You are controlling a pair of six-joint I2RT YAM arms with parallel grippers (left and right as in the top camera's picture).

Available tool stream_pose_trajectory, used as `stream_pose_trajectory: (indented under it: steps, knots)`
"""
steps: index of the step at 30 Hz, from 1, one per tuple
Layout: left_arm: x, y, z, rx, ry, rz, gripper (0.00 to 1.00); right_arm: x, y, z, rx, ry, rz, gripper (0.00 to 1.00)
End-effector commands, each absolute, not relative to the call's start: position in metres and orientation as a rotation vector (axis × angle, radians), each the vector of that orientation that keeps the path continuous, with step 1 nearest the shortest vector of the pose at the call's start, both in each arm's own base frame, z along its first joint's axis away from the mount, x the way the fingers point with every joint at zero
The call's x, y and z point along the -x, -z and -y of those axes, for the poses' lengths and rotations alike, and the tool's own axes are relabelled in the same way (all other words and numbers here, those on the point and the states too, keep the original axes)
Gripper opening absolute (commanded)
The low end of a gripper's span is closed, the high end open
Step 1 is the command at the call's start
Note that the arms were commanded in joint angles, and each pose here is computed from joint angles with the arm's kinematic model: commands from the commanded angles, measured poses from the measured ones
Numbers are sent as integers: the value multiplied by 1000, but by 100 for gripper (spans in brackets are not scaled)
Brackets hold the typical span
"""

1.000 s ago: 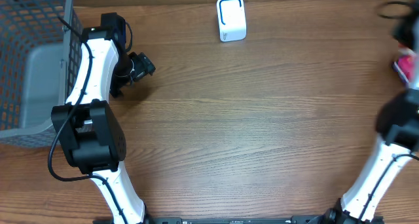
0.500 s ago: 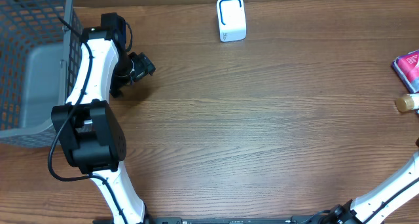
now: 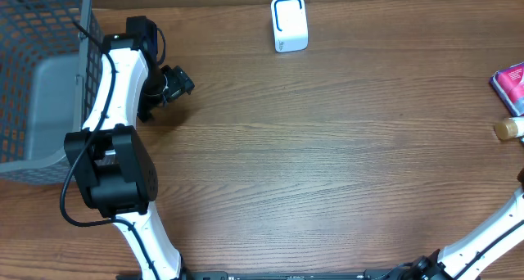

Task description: Scan the item barcode

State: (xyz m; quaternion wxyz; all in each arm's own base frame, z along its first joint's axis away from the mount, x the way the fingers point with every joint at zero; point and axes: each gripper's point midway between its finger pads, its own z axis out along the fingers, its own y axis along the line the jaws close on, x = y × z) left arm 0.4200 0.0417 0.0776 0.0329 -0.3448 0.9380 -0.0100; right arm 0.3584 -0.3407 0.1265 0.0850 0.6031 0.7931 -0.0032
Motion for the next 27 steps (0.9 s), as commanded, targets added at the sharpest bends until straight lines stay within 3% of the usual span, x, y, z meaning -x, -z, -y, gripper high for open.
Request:
stream_pose_trajectory:
  steps: [1,3,4,5,10,14,21,27]
  knots:
    - [-423,-80,-46,1094,18,-2864,100,-363,-194,310,-1687,-112,-2304,50]
    - [-422,-80,-46,1094,18,-2864,100,-354,-217,293,-1666,-114,-2310,68]
    - [-423,-80,-46,1094,18,-2864,100,-346,-235,276,-1650,-117,-2325,89]
    - [-422,-80,-46,1094,18,-2864,100,-339,-245,264,-1629,-118,-2347,100]
    - [-423,-80,-46,1094,18,-2864,100,-330,-289,219,-1442,-129,-2365,100]
    - [-422,-80,-46,1094,18,-2864,100,-299,-316,164,-1294,-136,-2393,100]
    - [-422,-80,-46,1094,18,-2864,100,-257,-301,78,-1026,-208,-2402,100]
    - [-423,-80,-46,1094,18,-2864,100,-231,-283,15,-866,-476,-2457,100]
